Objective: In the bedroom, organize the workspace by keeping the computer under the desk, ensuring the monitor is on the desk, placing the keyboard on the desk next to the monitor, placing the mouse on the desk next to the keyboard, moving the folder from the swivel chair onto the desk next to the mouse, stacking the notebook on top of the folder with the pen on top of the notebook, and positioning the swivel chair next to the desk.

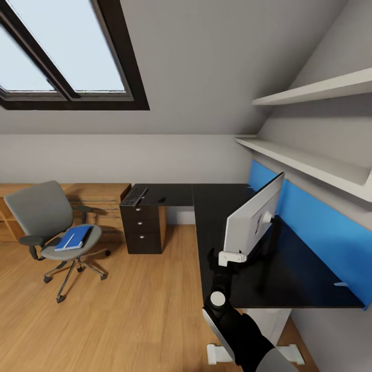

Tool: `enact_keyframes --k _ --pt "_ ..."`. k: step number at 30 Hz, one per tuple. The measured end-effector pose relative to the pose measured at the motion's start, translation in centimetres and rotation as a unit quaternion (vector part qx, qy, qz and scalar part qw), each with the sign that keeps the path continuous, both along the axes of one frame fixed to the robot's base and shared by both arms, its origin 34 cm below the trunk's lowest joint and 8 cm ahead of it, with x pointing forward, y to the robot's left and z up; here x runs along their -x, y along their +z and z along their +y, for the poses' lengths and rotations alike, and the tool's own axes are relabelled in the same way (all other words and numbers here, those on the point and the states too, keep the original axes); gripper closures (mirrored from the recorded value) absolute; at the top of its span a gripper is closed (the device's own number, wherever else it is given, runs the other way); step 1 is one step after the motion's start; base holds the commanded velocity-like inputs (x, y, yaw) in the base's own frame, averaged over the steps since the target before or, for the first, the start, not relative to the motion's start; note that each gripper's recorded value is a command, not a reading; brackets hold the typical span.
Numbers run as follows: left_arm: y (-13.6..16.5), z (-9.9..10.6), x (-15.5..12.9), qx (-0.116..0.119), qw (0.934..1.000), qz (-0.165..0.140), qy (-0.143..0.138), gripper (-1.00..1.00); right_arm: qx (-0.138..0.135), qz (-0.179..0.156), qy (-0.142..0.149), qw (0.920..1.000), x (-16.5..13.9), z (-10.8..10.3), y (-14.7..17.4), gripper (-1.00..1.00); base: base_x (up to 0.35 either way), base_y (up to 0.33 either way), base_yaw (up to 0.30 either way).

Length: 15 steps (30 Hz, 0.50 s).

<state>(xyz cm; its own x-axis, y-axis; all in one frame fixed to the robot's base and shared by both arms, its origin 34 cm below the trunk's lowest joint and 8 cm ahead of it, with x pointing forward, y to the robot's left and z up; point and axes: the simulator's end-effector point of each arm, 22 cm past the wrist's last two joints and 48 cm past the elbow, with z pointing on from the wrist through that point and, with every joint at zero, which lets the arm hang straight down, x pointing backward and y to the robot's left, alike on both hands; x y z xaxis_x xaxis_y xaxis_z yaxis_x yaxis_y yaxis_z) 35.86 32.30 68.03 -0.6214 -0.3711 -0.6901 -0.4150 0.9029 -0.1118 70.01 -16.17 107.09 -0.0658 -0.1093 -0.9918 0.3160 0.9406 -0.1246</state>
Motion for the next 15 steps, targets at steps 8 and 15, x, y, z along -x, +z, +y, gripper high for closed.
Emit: enact_keyframes --k 8,15 --pt "0.0 -0.03 -0.01 0.0 1.0 0.0 -0.001 -1.0 0.001 0.0 -0.001 1.0 -0.01 -0.14 -0.05 -1.0 0.138 0.0 0.0" --pt "-0.01 -0.05 -0.03 0.0 1.0 0.0 -0.001 -1.0 0.002 -0.002 -0.002 1.0 -0.04 -0.4 -0.06 -1.0 0.032 0.0 0.0"
